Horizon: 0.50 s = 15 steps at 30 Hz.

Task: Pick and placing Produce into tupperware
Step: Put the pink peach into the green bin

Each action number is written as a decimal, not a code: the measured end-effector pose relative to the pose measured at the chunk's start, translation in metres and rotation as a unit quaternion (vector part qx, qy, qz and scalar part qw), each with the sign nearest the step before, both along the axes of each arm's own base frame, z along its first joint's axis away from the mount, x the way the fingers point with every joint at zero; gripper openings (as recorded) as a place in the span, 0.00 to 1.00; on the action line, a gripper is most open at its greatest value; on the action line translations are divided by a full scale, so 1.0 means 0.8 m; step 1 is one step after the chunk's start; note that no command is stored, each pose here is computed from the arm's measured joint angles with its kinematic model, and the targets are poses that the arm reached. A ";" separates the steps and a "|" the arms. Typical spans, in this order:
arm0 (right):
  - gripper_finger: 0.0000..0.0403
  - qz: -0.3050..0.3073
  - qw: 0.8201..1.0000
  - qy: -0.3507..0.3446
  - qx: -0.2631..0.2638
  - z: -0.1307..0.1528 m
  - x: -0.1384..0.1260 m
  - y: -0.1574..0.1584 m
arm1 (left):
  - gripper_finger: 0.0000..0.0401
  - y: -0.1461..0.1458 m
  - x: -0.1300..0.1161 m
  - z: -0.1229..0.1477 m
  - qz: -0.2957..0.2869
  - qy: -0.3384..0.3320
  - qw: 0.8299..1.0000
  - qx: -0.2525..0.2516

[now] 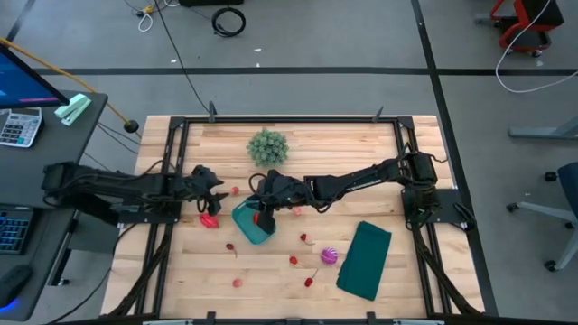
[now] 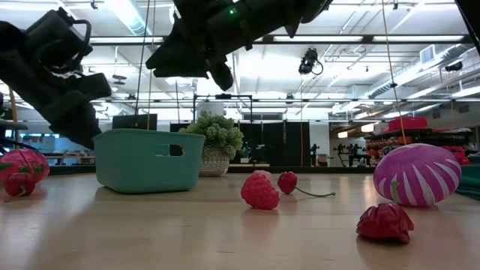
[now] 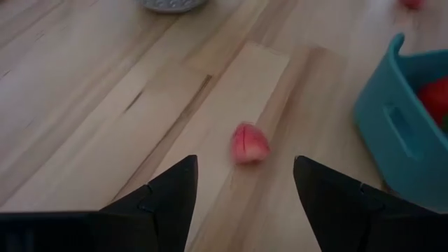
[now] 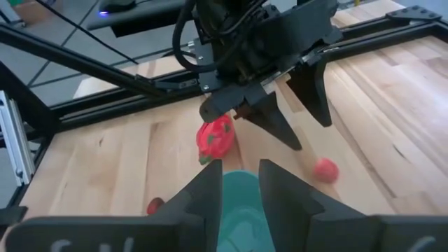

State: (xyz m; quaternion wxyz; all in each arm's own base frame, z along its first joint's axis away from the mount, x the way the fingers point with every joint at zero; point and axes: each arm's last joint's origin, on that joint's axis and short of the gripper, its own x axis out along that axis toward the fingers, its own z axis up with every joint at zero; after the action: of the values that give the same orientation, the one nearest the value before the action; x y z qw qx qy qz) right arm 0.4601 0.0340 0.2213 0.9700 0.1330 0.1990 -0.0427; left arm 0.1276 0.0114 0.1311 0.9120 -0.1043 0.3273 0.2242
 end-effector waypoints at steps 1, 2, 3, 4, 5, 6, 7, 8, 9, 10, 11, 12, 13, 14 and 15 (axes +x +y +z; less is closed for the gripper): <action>0.25 0.000 1.000 0.000 0.000 0.000 0.000 0.000 | 0.61 0.000 0.003 0.000 0.000 -0.004 1.000 0.000; 0.25 0.000 1.000 0.000 0.000 0.000 0.000 0.000 | 0.61 0.000 0.005 0.000 0.000 -0.008 1.000 0.000; 0.25 0.000 1.000 0.000 0.000 0.000 0.000 0.000 | 0.61 0.000 0.007 0.000 -0.001 -0.011 1.000 0.001; 0.25 0.000 1.000 0.000 0.000 0.000 0.000 0.000 | 0.61 0.000 0.010 -0.001 0.000 -0.013 1.000 0.001; 0.26 0.000 1.000 0.000 0.000 0.000 0.000 0.000 | 0.61 0.000 0.011 -0.002 -0.001 -0.011 1.000 0.001; 0.26 0.000 1.000 0.000 0.000 0.000 0.000 0.000 | 0.61 0.000 0.012 -0.004 -0.002 -0.005 1.000 0.002; 0.26 0.000 1.000 0.000 0.000 0.000 0.000 0.000 | 0.61 0.000 0.013 -0.006 -0.003 0.002 1.000 0.003; 0.25 0.000 1.000 0.000 0.000 0.000 0.000 0.000 | 0.61 0.000 0.013 -0.008 -0.003 0.009 1.000 0.003; 0.25 0.000 1.000 0.000 0.000 0.000 0.000 0.000 | 0.61 0.000 0.013 -0.010 -0.003 0.016 1.000 0.003; 0.25 0.000 1.000 0.000 0.000 0.000 0.000 0.000 | 0.61 0.000 0.014 -0.012 -0.002 0.023 1.000 0.003; 0.25 0.000 1.000 0.000 0.000 0.000 0.000 0.000 | 0.61 0.000 0.015 -0.014 -0.001 0.027 1.000 0.002; 0.26 0.000 1.000 0.000 0.000 0.000 0.000 0.000 | 0.61 0.000 0.016 -0.016 0.001 0.030 1.000 0.001; 0.26 0.000 1.000 0.000 0.000 0.000 0.000 0.000 | 0.61 0.001 0.017 -0.017 0.002 0.033 0.999 0.002; 0.26 0.000 1.000 0.000 0.000 0.000 0.000 0.000 | 0.61 0.001 0.018 -0.018 0.004 0.035 0.999 0.004; 0.25 0.000 1.000 0.000 0.000 0.000 0.000 0.000 | 0.61 0.001 0.019 -0.019 0.007 0.036 0.999 0.008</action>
State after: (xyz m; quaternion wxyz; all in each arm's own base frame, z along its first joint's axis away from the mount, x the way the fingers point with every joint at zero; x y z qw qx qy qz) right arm 0.4601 0.0340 0.2212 0.9700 0.1329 0.1992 -0.0427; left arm 0.1425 0.0122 0.1156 0.8987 -0.0909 0.3576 0.2372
